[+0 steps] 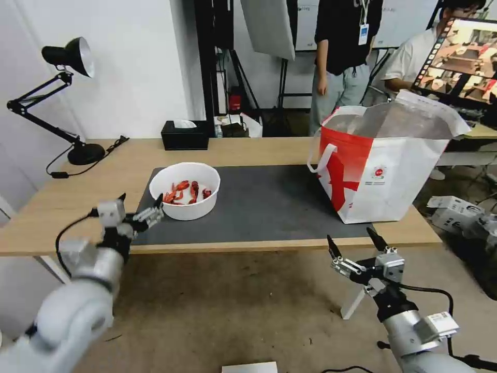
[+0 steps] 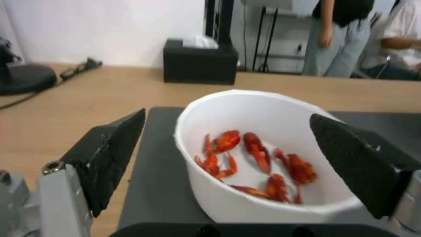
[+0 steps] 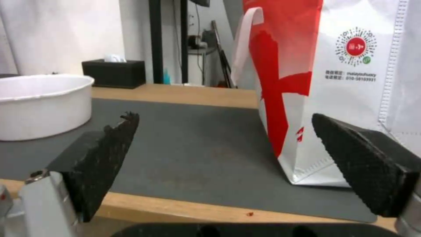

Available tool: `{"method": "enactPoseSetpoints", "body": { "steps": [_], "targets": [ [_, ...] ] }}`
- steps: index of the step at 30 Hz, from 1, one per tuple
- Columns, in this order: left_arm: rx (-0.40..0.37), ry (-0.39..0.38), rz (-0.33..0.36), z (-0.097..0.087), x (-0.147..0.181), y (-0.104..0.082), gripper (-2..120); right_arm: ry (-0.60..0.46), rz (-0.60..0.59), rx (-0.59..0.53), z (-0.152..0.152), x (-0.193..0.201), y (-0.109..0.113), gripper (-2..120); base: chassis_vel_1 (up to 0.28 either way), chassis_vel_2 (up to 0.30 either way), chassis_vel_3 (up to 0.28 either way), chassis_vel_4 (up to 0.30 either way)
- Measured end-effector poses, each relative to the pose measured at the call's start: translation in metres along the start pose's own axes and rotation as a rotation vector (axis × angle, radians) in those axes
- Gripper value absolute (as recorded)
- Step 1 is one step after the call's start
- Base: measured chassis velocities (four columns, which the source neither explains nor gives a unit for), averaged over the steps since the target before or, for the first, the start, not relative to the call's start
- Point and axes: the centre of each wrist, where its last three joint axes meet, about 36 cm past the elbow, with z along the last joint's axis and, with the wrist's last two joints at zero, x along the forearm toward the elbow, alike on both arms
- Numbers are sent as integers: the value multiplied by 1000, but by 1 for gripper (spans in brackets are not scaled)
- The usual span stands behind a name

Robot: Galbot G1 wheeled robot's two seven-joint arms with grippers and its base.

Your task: Pick up the trash from the table and place it into the takeout bag.

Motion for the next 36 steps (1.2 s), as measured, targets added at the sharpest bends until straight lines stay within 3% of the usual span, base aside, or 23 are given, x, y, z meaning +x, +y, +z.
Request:
{"method": "enactPoseSetpoints", "body": {
  "steps": [3,5,6,8,15,19,24,31,36],
  "targets": [
    [8,38,3,-11,-12,8,100,-2,4,1,0,-1,-1,100,0,0,0,0],
    [24,145,6,-29,-46,24,100,1,16,0,2,-1,-2,100,0,0,0,0],
    [24,145,6,-29,-46,24,100,1,16,0,2,-1,-2,100,0,0,0,0],
    [26,227,-3,-41,-78,30,100,4,24,-2,4,-1,-2,100,0,0,0,0],
    [15,347,7,-55,-115,19,100,7,37,-4,8,-2,-3,100,0,0,0,0],
    [-37,427,-52,-59,-138,9,100,0,55,-9,8,-3,-3,100,0,0,0,0],
    [-66,473,-89,-61,-153,7,100,-5,63,-12,8,-4,-3,100,0,0,0,0],
    [-43,523,-86,-63,-168,7,97,-10,72,-8,7,-5,-5,100,0,0,0,0],
    [-19,548,-105,-67,-177,1,78,-16,77,-10,7,-7,-6,100,0,0,0,0]
  ]
}}
